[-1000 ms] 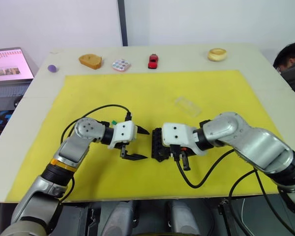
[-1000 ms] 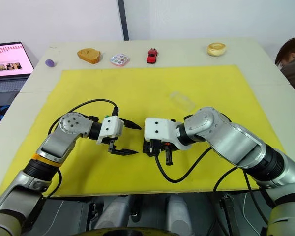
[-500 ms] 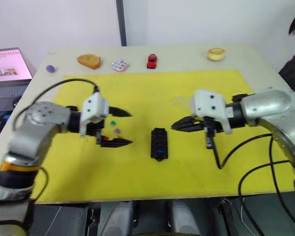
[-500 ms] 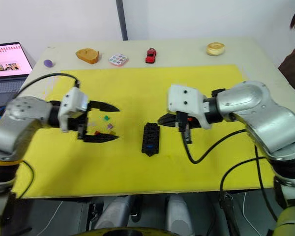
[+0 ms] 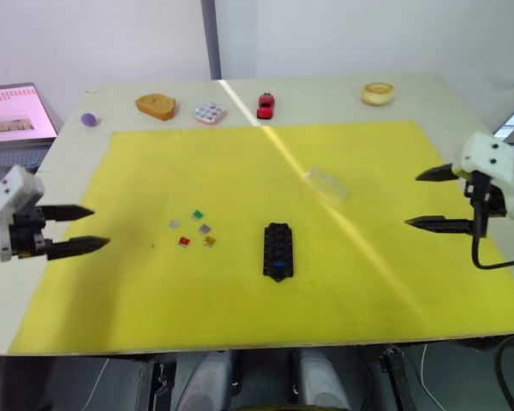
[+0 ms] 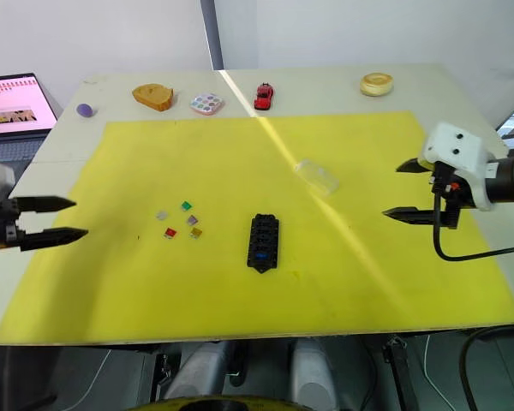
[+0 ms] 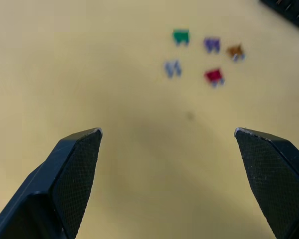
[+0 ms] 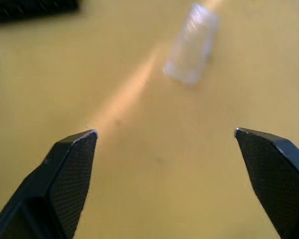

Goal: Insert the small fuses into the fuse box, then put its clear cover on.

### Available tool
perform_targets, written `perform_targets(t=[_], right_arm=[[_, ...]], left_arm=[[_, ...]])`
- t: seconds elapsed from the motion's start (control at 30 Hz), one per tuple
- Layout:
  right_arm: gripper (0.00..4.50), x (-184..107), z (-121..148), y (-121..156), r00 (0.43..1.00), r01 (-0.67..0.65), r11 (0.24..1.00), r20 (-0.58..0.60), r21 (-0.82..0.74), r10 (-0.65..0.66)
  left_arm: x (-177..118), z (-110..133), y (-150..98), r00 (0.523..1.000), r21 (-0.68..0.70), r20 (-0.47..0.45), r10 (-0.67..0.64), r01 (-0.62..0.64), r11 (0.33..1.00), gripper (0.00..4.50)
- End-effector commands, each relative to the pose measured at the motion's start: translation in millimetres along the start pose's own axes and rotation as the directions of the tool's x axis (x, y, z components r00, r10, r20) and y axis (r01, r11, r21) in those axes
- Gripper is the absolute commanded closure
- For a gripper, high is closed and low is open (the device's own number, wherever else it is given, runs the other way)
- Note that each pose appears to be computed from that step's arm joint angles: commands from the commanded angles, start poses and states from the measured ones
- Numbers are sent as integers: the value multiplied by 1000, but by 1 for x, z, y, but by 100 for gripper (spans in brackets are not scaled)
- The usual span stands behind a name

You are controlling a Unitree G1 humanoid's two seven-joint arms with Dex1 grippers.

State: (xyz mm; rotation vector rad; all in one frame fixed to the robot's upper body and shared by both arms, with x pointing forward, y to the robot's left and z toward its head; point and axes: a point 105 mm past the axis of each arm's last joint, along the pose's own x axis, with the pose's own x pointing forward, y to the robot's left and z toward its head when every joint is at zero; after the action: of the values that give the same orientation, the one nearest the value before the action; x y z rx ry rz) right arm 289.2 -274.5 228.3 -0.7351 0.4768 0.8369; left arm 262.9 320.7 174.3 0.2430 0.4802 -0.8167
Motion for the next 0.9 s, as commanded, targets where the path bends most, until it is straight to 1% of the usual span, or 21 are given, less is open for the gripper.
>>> perform_targets(t=[0.03, 0.13, 0.23, 0.33, 0.43, 0.53, 0.6, 0.63, 0.73, 0.8, 0.9], right_arm=[[6, -9, 9, -10, 998, 52, 998, 24, -41, -51], [6, -4, 22, -7, 997, 39, 997, 66, -60, -35], [6, 2, 53, 5, 985, -11, 997, 171, -80, 25], [6, 15, 91, 25, 957, -78, 985, 265, -152, 117], [6, 29, 117, 50, 924, -158, 962, 310, -224, 224], [6, 39, 141, 70, 884, -209, 933, 351, -292, 308], [6, 43, 151, 79, 863, -234, 920, 369, -313, 345], [6, 45, 154, 85, 853, -248, 911, 372, -330, 367], [6, 49, 161, 95, 832, -275, 894, 377, -355, 406], [6, 52, 164, 96, 829, -282, 893, 379, -351, 411], [6, 56, 164, 97, 829, -292, 896, 379, -334, 411]], left_arm=[[-2, 13, 1, 1000, 57, 19, -3, 2, 998, 0], [7, 19, -3, 999, 59, 39, -36, 33, 998, 0], [17, 21, -8, 996, 33, 48, -72, 70, 997, 0], [37, 22, -17, 987, -12, 65, -149, 150, 989, 0], [57, 22, -21, 976, -83, 88, -200, 208, 975, 0], [73, 28, -22, 958, -192, 156, -240, 268, 944, 0], [79, 35, -24, 942, -256, 209, -261, 310, 916, 0], [82, 36, -25, 940, -279, 218, -264, 319, 906, 0], [87, 40, -17, 940, -358, 254, -230, 312, 880, 0], [97, 33, -9, 949, -460, 254, -189, 290, 839, 0], [109, 23, -8, 954, -542, 243, -178, 286, 790, 0]])
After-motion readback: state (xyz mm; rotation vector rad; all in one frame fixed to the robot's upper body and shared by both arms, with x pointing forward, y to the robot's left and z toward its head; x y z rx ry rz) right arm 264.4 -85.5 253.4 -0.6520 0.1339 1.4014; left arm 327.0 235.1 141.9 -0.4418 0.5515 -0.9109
